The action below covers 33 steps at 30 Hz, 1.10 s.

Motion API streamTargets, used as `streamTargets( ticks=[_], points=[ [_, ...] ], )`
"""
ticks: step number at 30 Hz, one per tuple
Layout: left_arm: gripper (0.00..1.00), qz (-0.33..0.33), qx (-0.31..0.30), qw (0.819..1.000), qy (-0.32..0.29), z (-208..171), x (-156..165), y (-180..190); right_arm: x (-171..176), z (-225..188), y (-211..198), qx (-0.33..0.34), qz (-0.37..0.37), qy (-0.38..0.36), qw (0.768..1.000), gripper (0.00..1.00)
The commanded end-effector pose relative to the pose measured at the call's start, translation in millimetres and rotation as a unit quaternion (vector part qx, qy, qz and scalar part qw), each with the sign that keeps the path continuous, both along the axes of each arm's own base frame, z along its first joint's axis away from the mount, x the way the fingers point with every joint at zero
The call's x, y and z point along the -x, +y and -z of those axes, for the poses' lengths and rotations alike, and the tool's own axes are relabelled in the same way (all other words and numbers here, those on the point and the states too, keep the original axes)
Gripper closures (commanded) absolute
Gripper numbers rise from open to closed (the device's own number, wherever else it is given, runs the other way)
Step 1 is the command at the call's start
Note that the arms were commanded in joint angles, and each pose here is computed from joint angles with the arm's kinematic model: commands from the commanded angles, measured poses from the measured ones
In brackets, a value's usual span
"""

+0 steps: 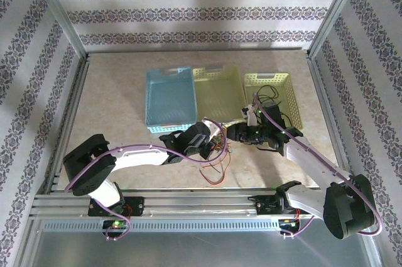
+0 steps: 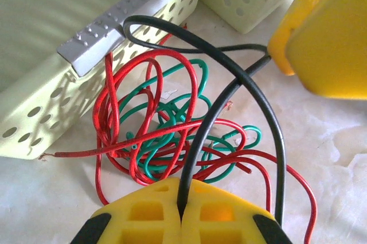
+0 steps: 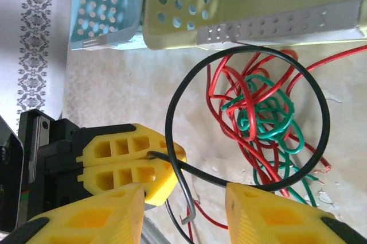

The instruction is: Untangle the cables

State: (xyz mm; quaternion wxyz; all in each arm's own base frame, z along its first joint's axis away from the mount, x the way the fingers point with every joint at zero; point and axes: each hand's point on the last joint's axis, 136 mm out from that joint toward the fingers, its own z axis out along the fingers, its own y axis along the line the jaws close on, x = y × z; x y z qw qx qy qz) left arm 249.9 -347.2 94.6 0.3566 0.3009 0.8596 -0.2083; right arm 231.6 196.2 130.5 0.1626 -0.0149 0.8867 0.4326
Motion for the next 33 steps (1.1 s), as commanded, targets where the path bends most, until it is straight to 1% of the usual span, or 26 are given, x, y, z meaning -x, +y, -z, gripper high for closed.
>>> streamTargets(
  ticks=[1, 4, 8, 14, 21, 26, 28, 30, 33],
  points=[
    [1.0, 0.012, 0.016, 1.0, -0.013, -16, 1, -7, 2, -11, 10, -0.022, -0.021, 0.0, 1.0, 0.56],
    [1.0, 0.015, 0.018, 1.0, -0.013, -17, 0, -10, 0, -11, 11, -0.022, -0.02, -0.001, 1.0, 0.53],
    [1.0, 0.017, 0.024, 0.999, -0.012, -20, 0, -13, -4, -9, 14, -0.021, -0.022, 0.002, 1.0, 0.52],
    [1.0, 0.019, 0.035, 0.999, -0.014, -26, -1, -16, -7, -4, 23, -0.002, -0.032, 0.0, 0.999, 0.52],
    [1.0, 0.022, 0.044, 0.999, -0.02, -32, -1, -18, -15, 5, 21, 0.036, -0.017, -0.008, 0.999, 0.55],
    [1.0, 0.025, 0.05, 0.998, -0.026, -36, 1, -20, -24, 4, 22, 0.035, -0.002, -0.015, 0.999, 0.59],
    [0.98, 0.029, 0.051, 0.998, -0.028, -38, 2, -21, -27, 2, 24, 0.031, 0.0, -0.017, 0.999, 0.62],
    [0.97, 0.032, 0.051, 0.998, -0.028, -38, 3, -22, -29, 0, 27, 0.024, 0.0, -0.019, 1.0, 0.66],
    [0.96, 0.034, 0.05, 0.998, -0.03, -38, 3, -23, -30, -6, 31, 0.018, -0.005, -0.026, 0.999, 0.76]
  ],
)
